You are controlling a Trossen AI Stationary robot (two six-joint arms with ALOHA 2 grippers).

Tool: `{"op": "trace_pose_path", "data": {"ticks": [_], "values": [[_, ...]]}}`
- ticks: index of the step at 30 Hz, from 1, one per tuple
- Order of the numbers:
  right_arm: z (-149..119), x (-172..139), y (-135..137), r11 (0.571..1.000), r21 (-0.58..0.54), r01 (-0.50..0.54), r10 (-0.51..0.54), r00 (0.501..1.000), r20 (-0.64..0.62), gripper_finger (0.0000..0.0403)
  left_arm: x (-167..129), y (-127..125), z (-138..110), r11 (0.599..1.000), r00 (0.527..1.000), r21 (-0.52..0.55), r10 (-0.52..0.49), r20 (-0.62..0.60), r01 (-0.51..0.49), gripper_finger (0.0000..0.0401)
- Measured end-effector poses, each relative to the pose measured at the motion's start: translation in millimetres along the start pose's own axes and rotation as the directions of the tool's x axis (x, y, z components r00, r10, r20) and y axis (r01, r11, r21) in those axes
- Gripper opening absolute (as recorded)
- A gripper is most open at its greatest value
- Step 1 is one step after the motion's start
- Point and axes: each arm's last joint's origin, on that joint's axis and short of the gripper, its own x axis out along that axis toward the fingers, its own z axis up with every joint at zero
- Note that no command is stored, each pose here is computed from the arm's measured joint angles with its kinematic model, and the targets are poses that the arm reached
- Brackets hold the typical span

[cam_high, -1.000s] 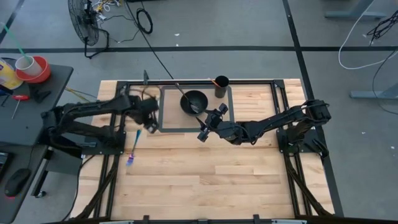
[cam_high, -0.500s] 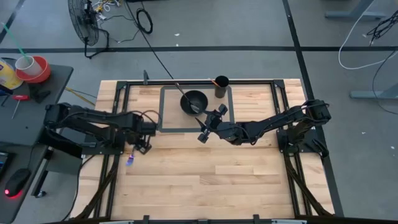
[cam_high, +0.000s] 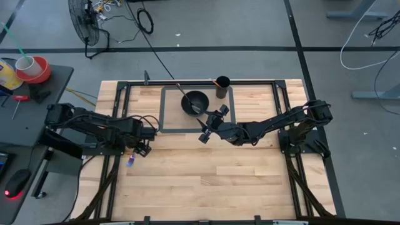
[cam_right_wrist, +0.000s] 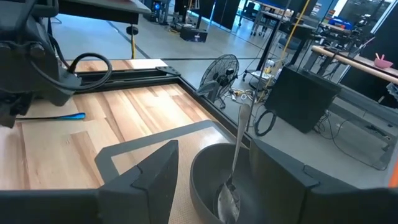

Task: Pick & Place Utensil
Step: Put the blue fork into the black bowl

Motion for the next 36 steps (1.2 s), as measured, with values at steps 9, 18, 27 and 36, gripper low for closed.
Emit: {"op": "trace_pose_path", "data": {"ticks": [9,18,27,36], "values": [[0.0,0.0,0.0,1.000,0.000,0.000,0.000,1.000,0.000,0.0201,13.7,1.3,-1.8,0.999,0.999,-0.038,-0.034,-0.009,0.033,0.0134],[-0.2,0.2,-0.2,1.000,-0.002,0.000,0.000,1.000,-0.001,0.0201,11.4,-3.5,-1.3,1.000,0.997,-0.005,-0.001,0.078,0.001,0.0024],[4.3,-23.6,6.1,0.990,-0.144,0.005,-0.008,1.000,-0.019,0.0201,-4.2,-20.0,5.9,0.994,0.955,0.108,0.000,0.298,-0.034,0.0030],[21.0,-61.2,3.9,0.996,-0.083,-0.028,0.028,1.000,-0.001,0.0201,-60.8,-50.2,18.6,0.953,0.853,0.292,-0.085,0.514,-0.081,0.0015]]}}
